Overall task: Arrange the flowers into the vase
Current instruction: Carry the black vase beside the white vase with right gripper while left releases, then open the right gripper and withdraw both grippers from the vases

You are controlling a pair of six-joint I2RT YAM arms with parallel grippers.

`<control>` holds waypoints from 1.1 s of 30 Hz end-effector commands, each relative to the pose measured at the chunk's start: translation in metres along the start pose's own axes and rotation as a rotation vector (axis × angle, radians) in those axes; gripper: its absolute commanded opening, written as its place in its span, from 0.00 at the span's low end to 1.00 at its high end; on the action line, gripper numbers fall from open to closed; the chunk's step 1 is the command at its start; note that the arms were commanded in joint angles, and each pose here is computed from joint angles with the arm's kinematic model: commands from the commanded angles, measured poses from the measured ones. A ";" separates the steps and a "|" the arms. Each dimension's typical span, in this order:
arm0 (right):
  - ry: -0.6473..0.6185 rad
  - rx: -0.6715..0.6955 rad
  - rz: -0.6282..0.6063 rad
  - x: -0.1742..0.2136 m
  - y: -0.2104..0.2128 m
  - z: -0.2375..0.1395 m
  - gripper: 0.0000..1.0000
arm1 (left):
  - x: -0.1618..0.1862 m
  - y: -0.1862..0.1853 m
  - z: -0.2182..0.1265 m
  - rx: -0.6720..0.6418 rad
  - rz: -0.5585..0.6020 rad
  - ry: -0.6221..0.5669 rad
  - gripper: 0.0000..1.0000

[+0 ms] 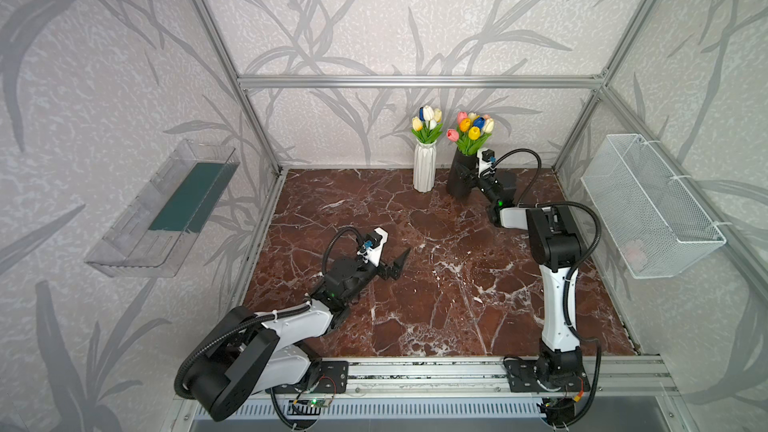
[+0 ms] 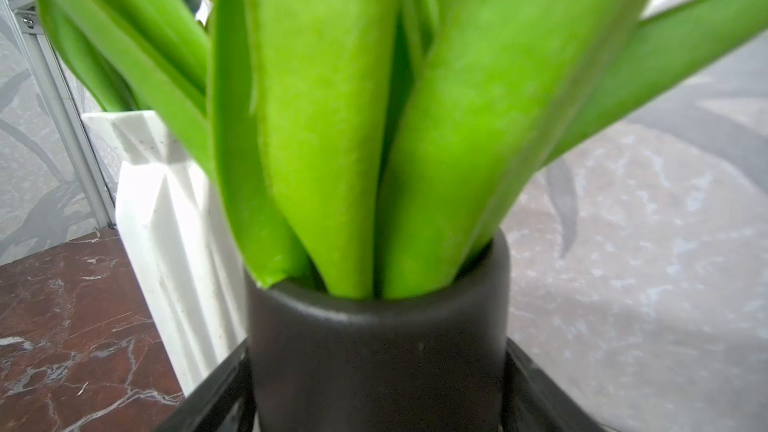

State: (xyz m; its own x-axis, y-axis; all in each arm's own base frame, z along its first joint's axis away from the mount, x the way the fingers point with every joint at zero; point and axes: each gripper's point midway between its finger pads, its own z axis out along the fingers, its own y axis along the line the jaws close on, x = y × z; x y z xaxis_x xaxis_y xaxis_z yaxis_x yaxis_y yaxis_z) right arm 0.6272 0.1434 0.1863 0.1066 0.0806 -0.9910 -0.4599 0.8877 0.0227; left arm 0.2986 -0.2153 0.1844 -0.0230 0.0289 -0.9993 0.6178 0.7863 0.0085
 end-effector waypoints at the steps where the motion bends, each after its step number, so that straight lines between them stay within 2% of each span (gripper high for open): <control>1: -0.290 -0.044 -0.057 -0.085 0.002 0.005 0.37 | -0.013 0.002 0.006 -0.004 0.039 -0.044 1.00; 4: -0.270 -0.056 -0.066 -0.081 0.003 0.012 0.38 | -0.011 0.002 0.010 0.000 0.045 -0.040 1.00; 6: -0.269 -0.060 -0.074 -0.082 0.003 0.012 0.51 | -0.011 0.001 0.013 0.006 0.049 -0.040 1.00; 7: -0.268 -0.060 -0.082 -0.083 0.004 0.011 0.63 | -0.012 0.001 0.013 0.005 0.050 -0.039 1.00; 8: -0.268 -0.059 -0.088 -0.085 0.004 0.010 0.70 | -0.013 0.001 0.014 0.004 0.053 -0.039 1.00; 11: -0.261 -0.053 -0.104 -0.087 0.004 0.007 0.84 | -0.016 0.003 0.015 -0.002 0.062 -0.038 1.00; 15: -0.229 -0.072 -0.114 -0.085 0.007 0.008 0.90 | -0.021 0.004 0.014 -0.008 0.065 -0.045 1.00; 17: -0.212 -0.082 -0.110 -0.086 0.008 0.007 0.99 | -0.029 0.003 0.012 -0.002 0.061 -0.059 1.00; 22: -0.228 -0.060 -0.108 -0.092 0.004 -0.002 0.99 | -0.045 0.008 0.005 -0.027 0.077 -0.078 1.00; 25: -0.263 -0.035 -0.110 -0.105 0.009 -0.025 0.99 | -0.052 0.020 -0.002 -0.096 0.090 -0.086 1.00; 29: -0.243 0.050 -0.077 -0.104 0.019 -0.073 0.99 | -0.049 0.055 -0.016 -0.301 0.104 -0.077 1.00; 31: -0.201 0.080 -0.140 -0.098 0.042 -0.094 0.99 | -0.045 0.074 -0.023 -0.415 0.126 -0.069 1.00; 33: -0.162 0.179 -0.225 -0.094 0.063 -0.115 0.99 | -0.042 0.095 -0.033 -0.545 0.139 -0.056 1.00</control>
State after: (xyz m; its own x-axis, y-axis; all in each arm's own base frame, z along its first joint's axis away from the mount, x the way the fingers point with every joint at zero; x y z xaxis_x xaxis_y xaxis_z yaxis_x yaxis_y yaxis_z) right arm 0.5197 0.1292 0.2270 0.1993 0.0280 -0.9795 -0.3775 0.9246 -0.0504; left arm 0.3234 -0.1621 0.2323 0.0915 0.0718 -0.9932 0.3382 0.9359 0.0988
